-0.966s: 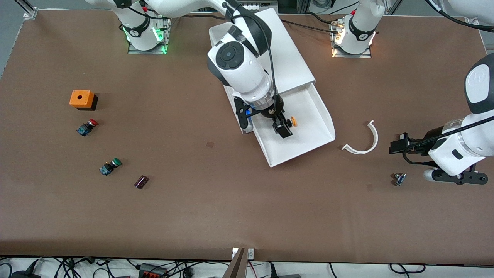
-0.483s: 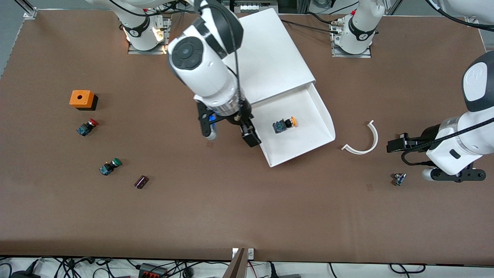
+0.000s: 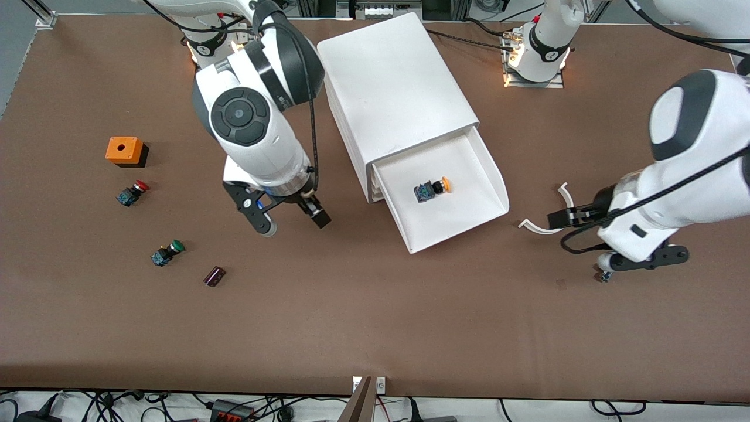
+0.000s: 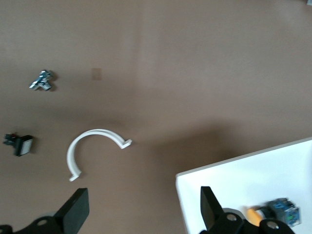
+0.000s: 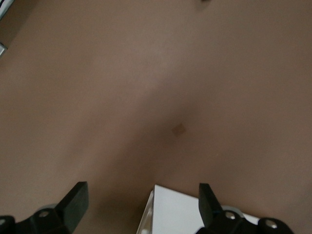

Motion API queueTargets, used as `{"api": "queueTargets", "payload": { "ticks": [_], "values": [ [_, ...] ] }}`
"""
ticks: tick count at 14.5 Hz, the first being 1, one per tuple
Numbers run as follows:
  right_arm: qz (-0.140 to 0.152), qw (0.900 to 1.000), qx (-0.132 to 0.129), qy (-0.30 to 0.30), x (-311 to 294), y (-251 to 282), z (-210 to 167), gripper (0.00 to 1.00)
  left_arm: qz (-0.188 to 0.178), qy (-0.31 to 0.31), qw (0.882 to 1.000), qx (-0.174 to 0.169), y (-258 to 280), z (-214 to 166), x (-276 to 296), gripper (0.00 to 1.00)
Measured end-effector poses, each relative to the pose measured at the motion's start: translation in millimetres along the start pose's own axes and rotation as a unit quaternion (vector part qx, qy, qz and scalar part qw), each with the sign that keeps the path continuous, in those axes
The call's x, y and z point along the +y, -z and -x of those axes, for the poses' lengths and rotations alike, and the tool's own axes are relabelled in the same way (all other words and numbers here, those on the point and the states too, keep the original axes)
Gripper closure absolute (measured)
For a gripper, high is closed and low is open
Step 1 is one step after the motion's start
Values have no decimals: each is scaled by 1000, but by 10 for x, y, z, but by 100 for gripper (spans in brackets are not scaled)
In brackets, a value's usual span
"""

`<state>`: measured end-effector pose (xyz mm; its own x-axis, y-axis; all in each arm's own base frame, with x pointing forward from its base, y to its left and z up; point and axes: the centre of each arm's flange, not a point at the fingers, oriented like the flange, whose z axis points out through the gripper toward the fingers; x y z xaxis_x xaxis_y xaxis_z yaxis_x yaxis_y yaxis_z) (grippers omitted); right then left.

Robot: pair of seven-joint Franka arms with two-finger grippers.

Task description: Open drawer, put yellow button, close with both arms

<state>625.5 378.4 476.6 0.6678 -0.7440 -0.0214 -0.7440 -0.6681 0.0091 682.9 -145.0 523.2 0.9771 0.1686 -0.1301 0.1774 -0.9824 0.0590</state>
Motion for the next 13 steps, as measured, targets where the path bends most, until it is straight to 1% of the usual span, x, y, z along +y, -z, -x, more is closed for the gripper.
{"api": "queueTargets", "payload": {
  "ticks": [2,5,7,10,13],
  "values": [
    [17,999,1,36,81,-33,-227,0,7,27,999,19,-130,1,331,0],
    [48,995,-12,91,303,-55,-735,0,18,69,997,37,-427,-45,719,0],
    [58,990,-20,123,470,-34,-1097,0,9,72,996,48,-701,-43,951,0],
    [53,985,-26,160,715,72,-1601,0,-4,58,996,63,-1184,5,1234,0],
    [42,977,-29,205,932,208,-1956,0,-6,54,997,63,-1572,35,1322,0]
  ]
}}
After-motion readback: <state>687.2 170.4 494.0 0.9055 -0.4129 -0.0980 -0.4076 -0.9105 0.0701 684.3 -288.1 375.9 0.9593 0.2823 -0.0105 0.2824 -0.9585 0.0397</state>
